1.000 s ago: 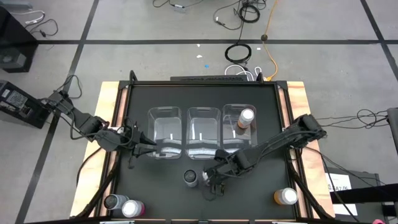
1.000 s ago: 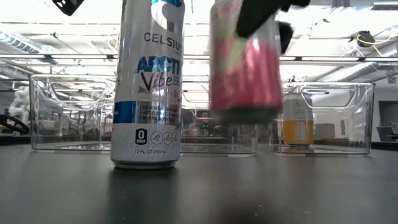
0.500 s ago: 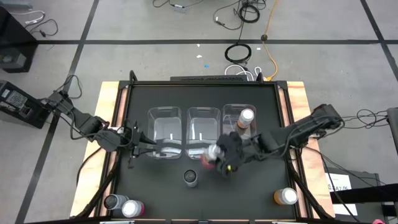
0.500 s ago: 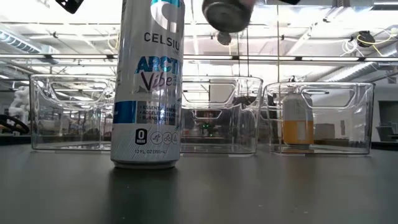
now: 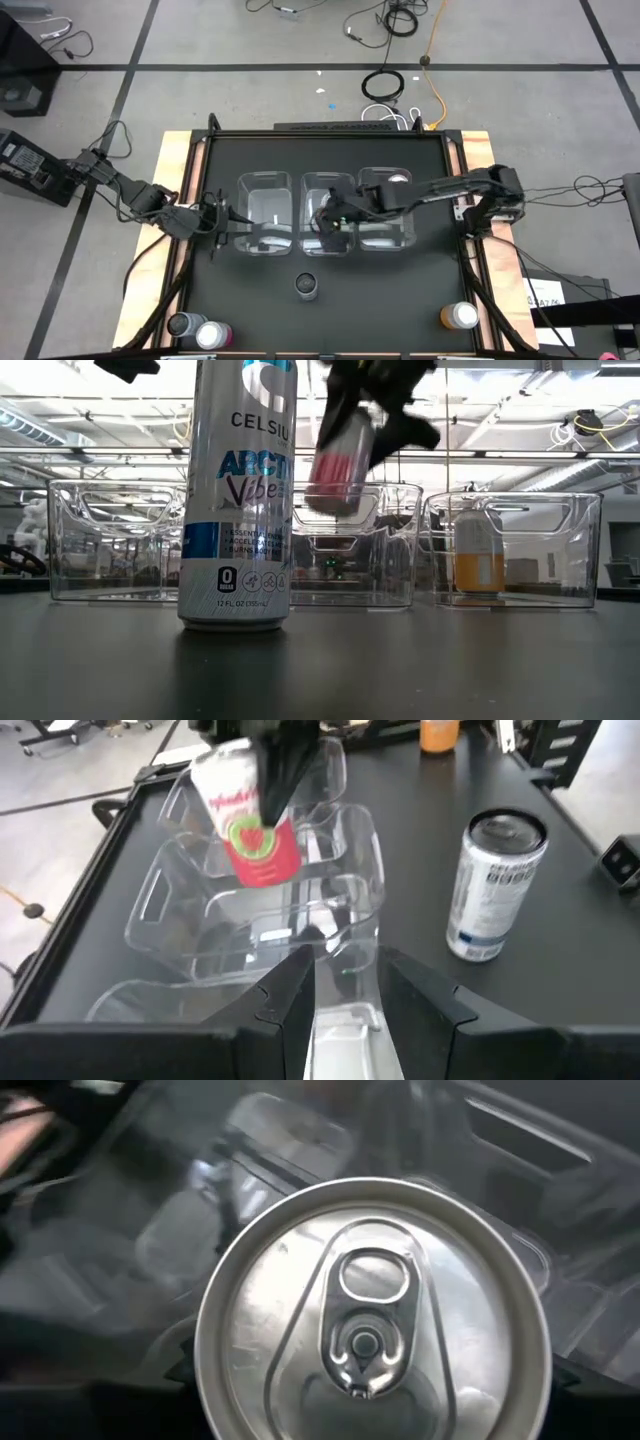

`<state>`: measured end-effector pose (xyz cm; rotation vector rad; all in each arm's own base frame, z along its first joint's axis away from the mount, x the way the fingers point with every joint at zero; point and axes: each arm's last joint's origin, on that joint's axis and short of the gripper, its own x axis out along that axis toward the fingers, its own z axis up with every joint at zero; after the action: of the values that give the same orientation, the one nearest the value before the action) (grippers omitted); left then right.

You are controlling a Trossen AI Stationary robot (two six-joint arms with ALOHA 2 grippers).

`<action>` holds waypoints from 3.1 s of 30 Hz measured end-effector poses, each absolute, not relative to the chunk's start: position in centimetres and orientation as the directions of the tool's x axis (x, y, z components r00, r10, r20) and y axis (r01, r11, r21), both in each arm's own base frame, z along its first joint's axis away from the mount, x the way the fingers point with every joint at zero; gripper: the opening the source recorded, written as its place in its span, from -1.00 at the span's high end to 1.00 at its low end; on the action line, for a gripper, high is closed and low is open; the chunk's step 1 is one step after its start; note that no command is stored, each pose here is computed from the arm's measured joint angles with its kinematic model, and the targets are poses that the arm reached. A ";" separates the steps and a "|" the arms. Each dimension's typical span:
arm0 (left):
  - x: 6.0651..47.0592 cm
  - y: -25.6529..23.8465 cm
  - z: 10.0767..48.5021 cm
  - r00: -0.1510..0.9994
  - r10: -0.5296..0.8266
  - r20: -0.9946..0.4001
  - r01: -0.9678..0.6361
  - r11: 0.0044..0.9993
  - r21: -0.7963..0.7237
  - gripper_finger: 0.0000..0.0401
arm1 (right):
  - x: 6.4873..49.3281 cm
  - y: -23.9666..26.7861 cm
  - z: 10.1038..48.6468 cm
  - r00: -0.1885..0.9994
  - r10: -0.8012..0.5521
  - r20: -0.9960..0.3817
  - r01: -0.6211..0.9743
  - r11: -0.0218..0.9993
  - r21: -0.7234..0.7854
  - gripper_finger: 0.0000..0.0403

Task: Sort soda cans
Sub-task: Put the right pink-white soda can into the middle transparent bin, then put the right white soda can into the left transparent bin

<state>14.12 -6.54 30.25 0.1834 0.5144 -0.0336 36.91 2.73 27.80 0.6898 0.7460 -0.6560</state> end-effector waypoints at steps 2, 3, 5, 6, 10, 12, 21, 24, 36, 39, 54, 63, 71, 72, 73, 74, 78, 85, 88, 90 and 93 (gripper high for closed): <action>13.9 -6.3 30.2 0.867 0.021 -0.499 0.074 0.983 0.170 0.40 | 37.5 1.7 26.7 0.531 -0.294 -0.795 0.768 0.563 0.305 -0.37; 13.7 -6.1 30.2 0.862 0.026 -0.507 0.073 0.982 0.174 0.40 | 37.7 1.3 26.2 0.517 -0.300 -0.802 0.780 0.550 0.297 -0.37; 13.2 -5.8 30.2 0.854 0.034 -0.519 0.070 0.981 0.180 0.40 | 38.0 0.5 25.6 0.496 -0.311 -0.810 0.798 0.532 0.284 -0.37; 13.0 -5.6 30.2 0.853 0.037 -0.521 0.068 0.981 0.181 0.40 | 38.1 0.0 25.4 0.488 -0.317 -0.813 0.806 0.522 0.280 -0.37; 11.9 -4.9 30.3 0.860 0.040 -0.509 0.057 0.983 0.174 0.40 | 38.5 -1.5 24.5 0.458 -0.336 -0.823 0.833 0.484 0.266 -0.37; 11.3 -4.6 30.0 0.864 0.039 -0.503 0.053 0.985 0.167 0.40 | 38.6 -2.1 24.4 0.465 -0.335 -0.820 0.834 0.476 0.279 -0.37; 9.0 -3.4 28.4 0.891 0.021 -0.453 0.022 0.996 0.089 0.40 | 39.7 -2.7 24.4 0.543 -0.306 -0.782 0.793 0.493 0.358 -0.37; 8.6 -3.2 28.1 0.898 0.017 -0.439 0.021 0.997 0.080 0.40 | 39.6 -2.8 24.3 0.533 -0.306 -0.789 0.802 0.479 0.356 -0.37; 8.4 -3.0 28.3 0.906 0.012 -0.422 0.020 0.997 0.072 0.40 | 38.2 -4.1 23.9 0.334 -0.379 -0.863 0.903 0.392 0.177 -0.37; 8.4 -3.0 28.3 0.907 0.012 -0.421 0.020 0.997 0.072 0.40 | 38.3 -4.5 22.8 0.287 -0.386 -0.877 0.916 0.379 0.133 -0.37; 8.3 -3.0 28.3 0.907 0.012 -0.421 0.020 0.997 0.071 0.40 | 39.3 -4.8 19.7 0.207 -0.433 -0.878 0.930 0.365 0.039 -0.46; 8.3 -3.0 28.3 0.907 0.012 -0.421 0.020 0.997 0.071 0.40 | 39.4 -4.8 19.8 0.232 -0.401 -0.886 0.907 0.418 0.048 -0.71; 8.4 -3.0 28.3 0.907 0.012 -0.420 0.019 0.997 0.070 0.40 | 39.3 -4.8 21.9 0.272 -0.410 -0.871 0.896 0.438 0.074 -0.74; 8.4 -3.0 28.3 0.908 0.012 -0.420 0.019 0.997 0.070 0.40 | 39.3 -4.8 22.2 0.272 -0.410 -0.871 0.894 0.444 0.070 -0.74; 8.3 -3.0 28.3 0.907 0.012 -0.421 0.020 0.997 0.070 0.40 | 39.3 -4.7 22.4 0.270 -0.409 -0.871 0.891 0.449 0.065 -0.74; 8.3 -3.0 28.3 0.907 0.012 -0.421 0.019 0.997 0.070 0.40 | 39.3 -4.7 22.8 0.267 -0.409 -0.873 0.890 0.452 0.060 -0.74; 8.3 -3.0 28.3 0.908 0.012 -0.420 0.019 0.997 0.069 0.40 | 39.2 -4.5 24.8 0.231 -0.422 -0.877 0.889 0.458 0.014 -0.75; 8.3 -3.0 28.3 0.907 0.012 -0.420 0.019 0.997 0.070 0.40 | 38.5 -2.1 30.2 0.197 -0.506 -0.840 0.874 0.479 -0.084 -0.75; 8.3 -3.0 28.3 0.907 0.012 -0.420 0.019 0.997 0.070 0.40 | 37.8 -0.4 32.2 0.188 -0.500 -0.845 0.882 0.465 -0.080 -0.75; 8.3 -3.0 28.3 0.907 0.012 -0.420 0.019 0.997 0.069 0.40 | 37.2 1.1 33.2 0.183 -0.494 -0.850 0.884 0.460 -0.077 -0.75; 8.3 -3.0 28.3 0.907 0.012 -0.420 0.019 0.997 0.069 0.40 | 36.2 3.7 33.9 0.170 -0.480 -0.860 0.877 0.472 -0.090 -0.75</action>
<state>8.35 -3.02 28.32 0.0722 0.4340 -0.0036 36.21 3.75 33.91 0.4881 0.9842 -1.0201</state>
